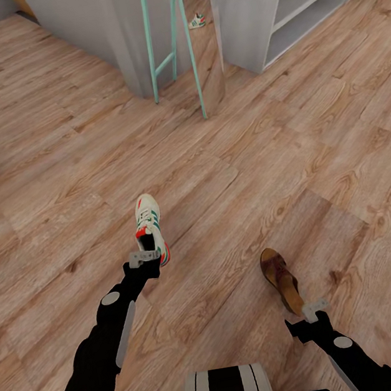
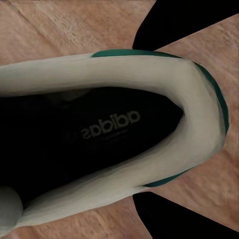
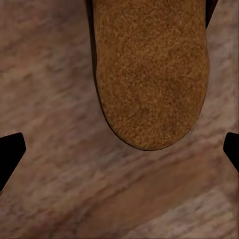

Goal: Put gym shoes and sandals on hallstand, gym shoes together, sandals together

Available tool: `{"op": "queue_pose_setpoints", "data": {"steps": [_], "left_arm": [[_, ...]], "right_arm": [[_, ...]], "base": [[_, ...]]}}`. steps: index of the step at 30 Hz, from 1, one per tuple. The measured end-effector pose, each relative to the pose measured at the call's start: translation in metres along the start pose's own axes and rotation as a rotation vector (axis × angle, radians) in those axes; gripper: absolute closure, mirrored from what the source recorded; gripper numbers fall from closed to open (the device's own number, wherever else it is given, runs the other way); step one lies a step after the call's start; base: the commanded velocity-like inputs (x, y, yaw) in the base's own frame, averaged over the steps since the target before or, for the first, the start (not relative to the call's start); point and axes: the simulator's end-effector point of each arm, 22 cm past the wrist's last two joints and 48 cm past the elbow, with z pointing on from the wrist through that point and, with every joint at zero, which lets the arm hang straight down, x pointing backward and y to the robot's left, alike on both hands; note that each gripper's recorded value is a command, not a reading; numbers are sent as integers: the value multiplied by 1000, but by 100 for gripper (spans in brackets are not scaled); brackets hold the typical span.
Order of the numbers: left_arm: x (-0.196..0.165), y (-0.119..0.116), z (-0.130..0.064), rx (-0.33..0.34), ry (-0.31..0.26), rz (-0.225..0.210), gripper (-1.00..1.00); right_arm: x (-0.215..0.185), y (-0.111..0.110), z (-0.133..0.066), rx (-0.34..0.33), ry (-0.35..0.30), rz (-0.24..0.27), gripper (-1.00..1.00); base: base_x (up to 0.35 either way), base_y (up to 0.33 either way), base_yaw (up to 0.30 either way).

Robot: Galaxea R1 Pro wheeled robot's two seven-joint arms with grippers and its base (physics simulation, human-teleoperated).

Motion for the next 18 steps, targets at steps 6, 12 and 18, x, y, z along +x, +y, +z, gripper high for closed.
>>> {"op": "queue_pose_setpoints", "data": {"steps": [6, 12, 18], "left_arm": [[1, 1, 0, -1, 1, 3, 100], [3, 1, 1, -1, 5, 2, 100], [4, 2, 1, -1, 8, 0, 100]], "right_arm": [[0, 0, 0, 0, 0, 0, -100], [0, 0, 0, 1, -1, 0, -100], [-1, 0, 0, 1, -1, 0, -100]], "base": [[58, 0, 0], [7, 0, 0], [1, 0, 0]]}}
